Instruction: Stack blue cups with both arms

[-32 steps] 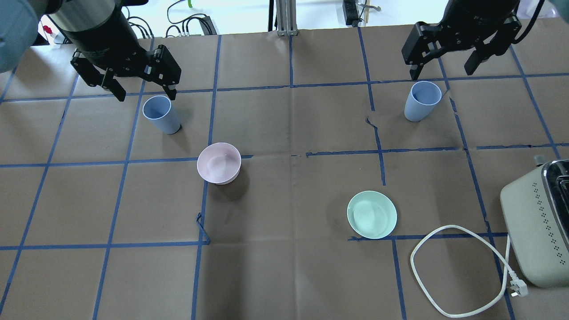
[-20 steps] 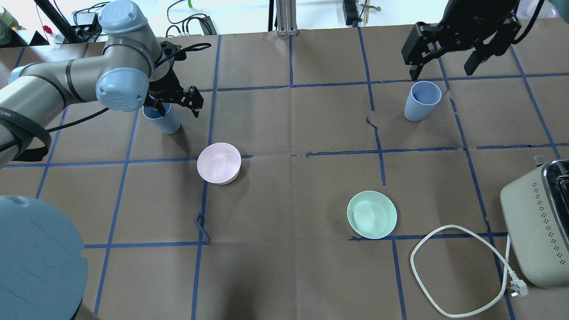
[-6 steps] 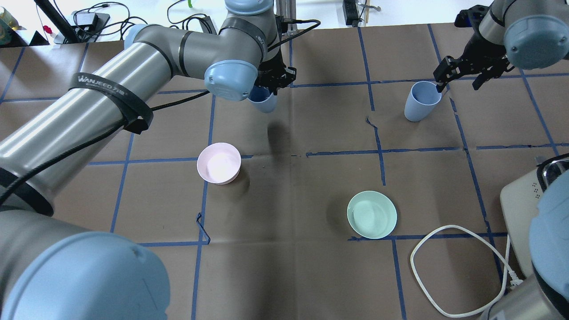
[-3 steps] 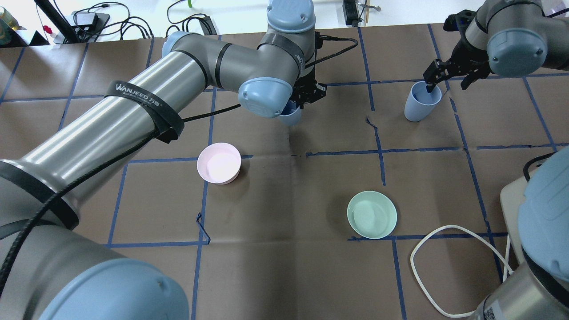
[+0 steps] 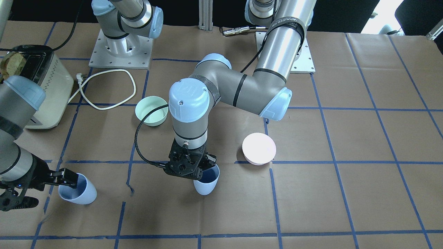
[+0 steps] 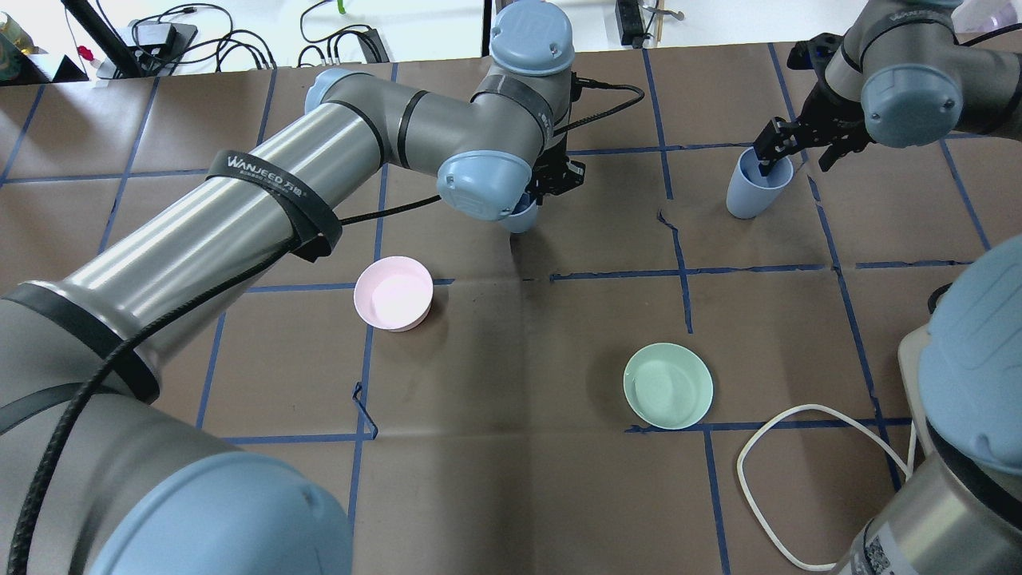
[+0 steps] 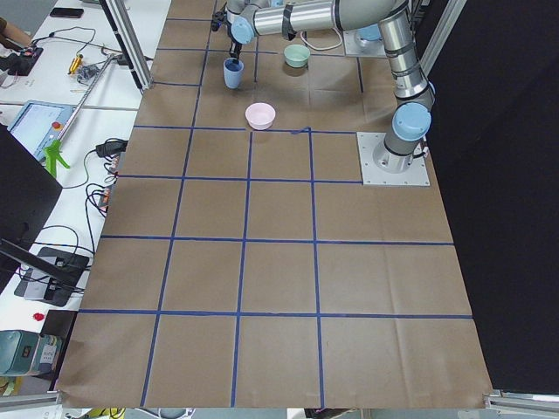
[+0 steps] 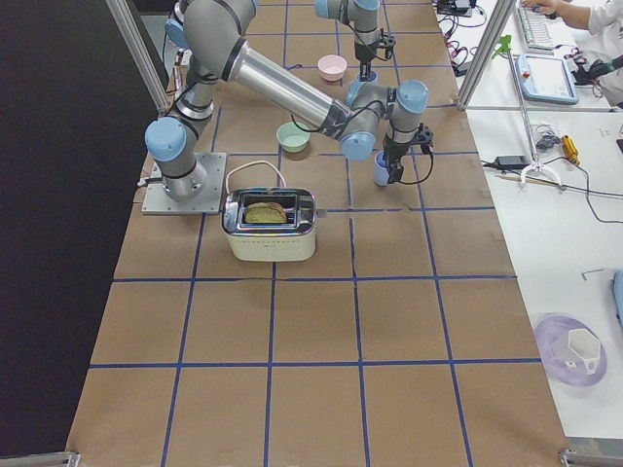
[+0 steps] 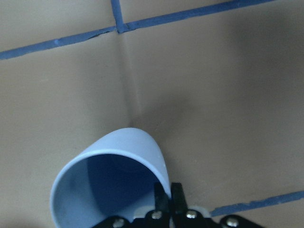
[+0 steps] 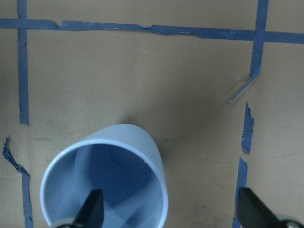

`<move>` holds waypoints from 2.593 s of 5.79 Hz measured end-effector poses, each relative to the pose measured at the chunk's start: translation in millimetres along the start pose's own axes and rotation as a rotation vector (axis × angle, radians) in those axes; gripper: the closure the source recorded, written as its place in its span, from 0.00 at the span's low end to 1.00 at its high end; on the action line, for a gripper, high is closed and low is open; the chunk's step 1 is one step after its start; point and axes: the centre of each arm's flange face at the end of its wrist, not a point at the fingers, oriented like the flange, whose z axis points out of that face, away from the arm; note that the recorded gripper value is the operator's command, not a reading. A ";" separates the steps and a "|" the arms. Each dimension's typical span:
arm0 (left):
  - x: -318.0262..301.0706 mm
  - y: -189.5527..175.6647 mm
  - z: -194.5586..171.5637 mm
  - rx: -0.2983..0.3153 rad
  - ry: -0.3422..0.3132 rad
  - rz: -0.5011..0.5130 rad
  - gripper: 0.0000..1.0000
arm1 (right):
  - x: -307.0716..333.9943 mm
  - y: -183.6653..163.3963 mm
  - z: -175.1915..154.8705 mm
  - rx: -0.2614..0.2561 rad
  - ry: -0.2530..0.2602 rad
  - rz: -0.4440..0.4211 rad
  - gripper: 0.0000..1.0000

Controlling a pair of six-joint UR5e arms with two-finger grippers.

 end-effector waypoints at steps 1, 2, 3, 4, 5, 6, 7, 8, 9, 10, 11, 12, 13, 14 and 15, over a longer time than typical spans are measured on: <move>0.4 -3.8 4.2 0.017 0.001 0.000 0.92 | 0.3 -0.6 4.2 -0.006 -0.003 0.001 0.72; 1.1 -5.5 10.9 0.026 0.000 0.000 0.01 | 0.3 -0.8 5.1 -0.007 -0.004 0.001 0.91; 1.3 -4.8 15.8 0.028 -0.004 -0.001 0.01 | 0.0 -0.2 3.8 -0.008 -0.006 0.000 0.93; 1.0 -4.1 18.0 0.027 -0.009 -0.005 0.01 | -0.4 0.6 1.8 -0.010 -0.007 0.000 0.94; 0.9 -4.3 14.7 0.032 -0.008 -0.007 0.01 | -1.8 1.5 -2.8 -0.009 -0.006 0.004 0.94; 0.8 -5.3 4.5 0.044 -0.004 -0.007 0.01 | -4.1 3.7 -15.7 0.004 0.000 0.008 0.94; -1.6 -5.6 -20.0 0.067 0.003 -0.009 0.01 | -7.5 8.8 -43.3 0.022 0.007 0.009 0.94; -10.6 0.4 -60.1 0.070 0.004 -0.004 0.01 | -12.8 18.7 -90.9 0.026 0.009 0.010 0.94; -35.2 9.9 -103.6 0.045 -0.004 0.010 0.01 | -18.2 30.2 -139.9 0.008 0.003 0.012 0.94; -71.6 21.8 -146.9 0.014 -0.008 0.024 0.01 | -23.1 38.9 -175.4 -0.012 -0.004 0.019 0.93; -100.2 38.6 -182.9 -0.019 -0.009 0.032 0.01 | -35.0 41.1 -191.8 -0.015 -0.005 0.033 0.93; -128.1 58.6 -209.2 -0.059 -0.013 0.024 0.01 | -63.1 35.9 -199.0 -0.005 0.002 0.052 0.93; -152.3 78.9 -220.2 -0.093 -0.016 0.004 0.01 | -98.0 23.7 -205.1 0.012 0.011 0.072 0.93; -168.9 97.0 -224.5 -0.108 -0.019 -0.017 0.01 | -131.8 9.3 -208.0 0.025 0.014 0.090 0.93; -185.6 109.9 -230.3 -0.107 -0.024 -0.045 0.01 | -168.8 -2.0 -205.1 0.032 0.013 0.115 0.93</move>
